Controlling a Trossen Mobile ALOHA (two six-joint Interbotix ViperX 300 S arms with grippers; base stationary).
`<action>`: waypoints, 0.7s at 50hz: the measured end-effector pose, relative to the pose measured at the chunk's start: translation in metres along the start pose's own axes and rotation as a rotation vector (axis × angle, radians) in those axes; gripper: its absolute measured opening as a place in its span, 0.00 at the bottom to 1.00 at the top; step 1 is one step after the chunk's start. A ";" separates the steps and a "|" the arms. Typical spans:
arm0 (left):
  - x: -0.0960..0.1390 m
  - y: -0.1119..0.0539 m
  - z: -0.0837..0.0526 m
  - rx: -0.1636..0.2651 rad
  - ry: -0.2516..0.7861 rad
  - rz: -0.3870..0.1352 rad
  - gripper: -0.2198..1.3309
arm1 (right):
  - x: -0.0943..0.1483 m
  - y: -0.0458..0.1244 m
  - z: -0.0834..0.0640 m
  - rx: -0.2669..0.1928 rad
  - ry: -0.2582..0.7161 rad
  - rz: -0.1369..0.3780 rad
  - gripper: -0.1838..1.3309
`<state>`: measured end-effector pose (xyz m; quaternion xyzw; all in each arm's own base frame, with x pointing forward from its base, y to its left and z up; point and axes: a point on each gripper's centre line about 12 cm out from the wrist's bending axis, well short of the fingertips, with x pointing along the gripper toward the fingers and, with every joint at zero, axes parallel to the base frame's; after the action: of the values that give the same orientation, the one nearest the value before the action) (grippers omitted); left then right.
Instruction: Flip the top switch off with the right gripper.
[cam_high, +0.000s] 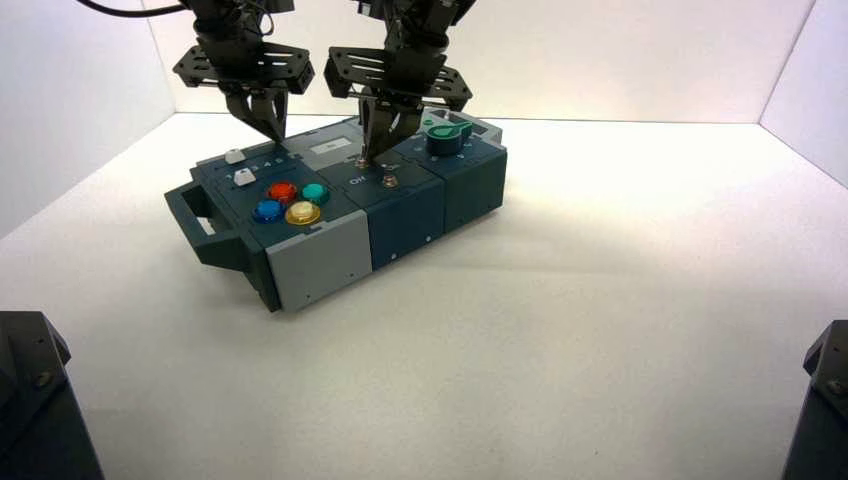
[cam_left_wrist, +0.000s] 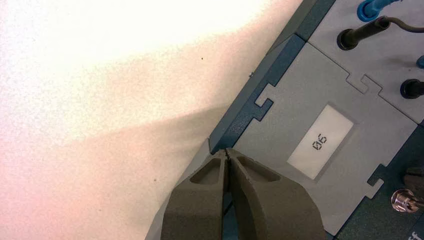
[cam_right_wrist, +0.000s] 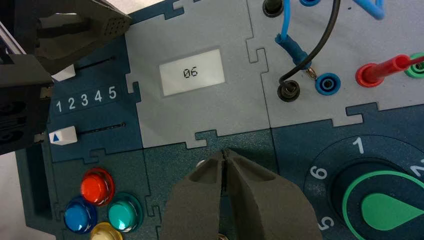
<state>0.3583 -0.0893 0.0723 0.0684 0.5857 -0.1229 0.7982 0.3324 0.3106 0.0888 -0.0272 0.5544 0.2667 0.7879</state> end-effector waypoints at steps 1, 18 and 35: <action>0.000 0.000 0.000 0.001 0.000 0.001 0.03 | 0.000 0.000 0.000 0.001 0.000 0.001 0.03; 0.001 0.000 0.000 0.004 0.002 0.001 0.03 | -0.001 0.001 -0.001 0.003 0.005 0.002 0.03; 0.001 0.000 0.000 0.006 0.006 0.000 0.03 | -0.003 0.007 -0.001 0.000 0.025 0.008 0.03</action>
<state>0.3590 -0.0894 0.0710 0.0711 0.5878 -0.1244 0.7962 0.3280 0.3149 0.0926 -0.0281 0.5644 0.2696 0.7797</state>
